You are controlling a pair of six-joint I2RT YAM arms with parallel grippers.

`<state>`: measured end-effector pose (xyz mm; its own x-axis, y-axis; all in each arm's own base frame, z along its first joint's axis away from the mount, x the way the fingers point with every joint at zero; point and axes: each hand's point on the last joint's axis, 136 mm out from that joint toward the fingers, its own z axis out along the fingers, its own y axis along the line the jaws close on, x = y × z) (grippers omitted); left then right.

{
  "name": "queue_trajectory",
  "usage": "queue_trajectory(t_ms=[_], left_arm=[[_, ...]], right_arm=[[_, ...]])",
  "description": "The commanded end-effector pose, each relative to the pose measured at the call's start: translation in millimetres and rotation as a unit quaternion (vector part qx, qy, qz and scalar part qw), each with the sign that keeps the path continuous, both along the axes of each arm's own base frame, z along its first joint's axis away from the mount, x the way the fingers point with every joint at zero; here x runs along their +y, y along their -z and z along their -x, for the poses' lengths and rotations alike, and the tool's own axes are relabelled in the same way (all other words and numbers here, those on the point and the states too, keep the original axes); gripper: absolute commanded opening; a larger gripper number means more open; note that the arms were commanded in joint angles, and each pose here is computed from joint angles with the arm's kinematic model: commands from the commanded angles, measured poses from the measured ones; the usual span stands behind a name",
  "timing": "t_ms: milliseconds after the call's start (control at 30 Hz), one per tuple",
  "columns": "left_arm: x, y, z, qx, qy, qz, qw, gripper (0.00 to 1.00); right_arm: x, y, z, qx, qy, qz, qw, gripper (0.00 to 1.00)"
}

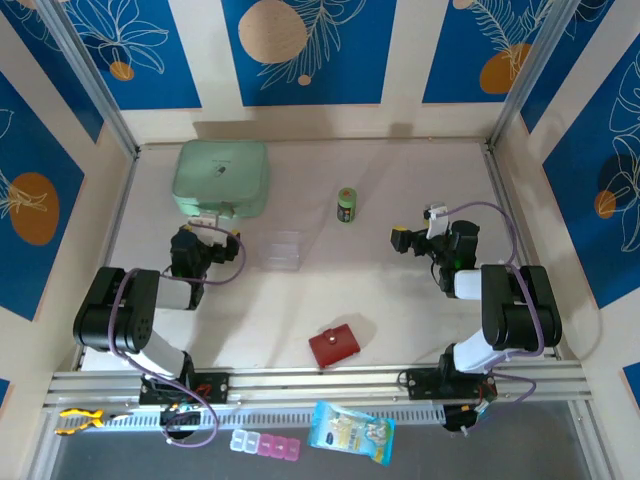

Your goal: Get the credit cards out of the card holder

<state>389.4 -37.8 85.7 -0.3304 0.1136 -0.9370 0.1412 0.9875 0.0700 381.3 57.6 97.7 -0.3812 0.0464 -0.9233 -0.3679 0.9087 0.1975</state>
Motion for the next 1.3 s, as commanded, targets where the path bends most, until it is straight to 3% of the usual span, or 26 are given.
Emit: queue_trajectory(t_ms=[0, 667, 800, 1267], left_arm=[[0.7, -6.3, -4.6, -0.011, 0.006, -0.003, 1.000, 1.00], [0.6, -6.2, -4.1, -0.011, 0.005, -0.003, 1.000, 1.00], [14.0, -4.9, -7.1, -0.003, -0.036, -0.002, 0.999, 1.00], [19.0, -16.0, -4.4, -0.017, -0.055, -0.007, 0.998, 1.00]], right_arm=[[4.3, -4.3, 2.0, -0.015, -0.013, 0.003, 1.000, 0.99], [4.0, -4.5, 2.4, -0.016, -0.012, 0.003, 1.000, 0.99], [2.7, -5.5, 1.7, -0.015, -0.012, -0.002, 1.000, 0.99], [-1.0, -6.8, -4.0, -0.004, 0.019, 0.018, 1.000, 0.99]])
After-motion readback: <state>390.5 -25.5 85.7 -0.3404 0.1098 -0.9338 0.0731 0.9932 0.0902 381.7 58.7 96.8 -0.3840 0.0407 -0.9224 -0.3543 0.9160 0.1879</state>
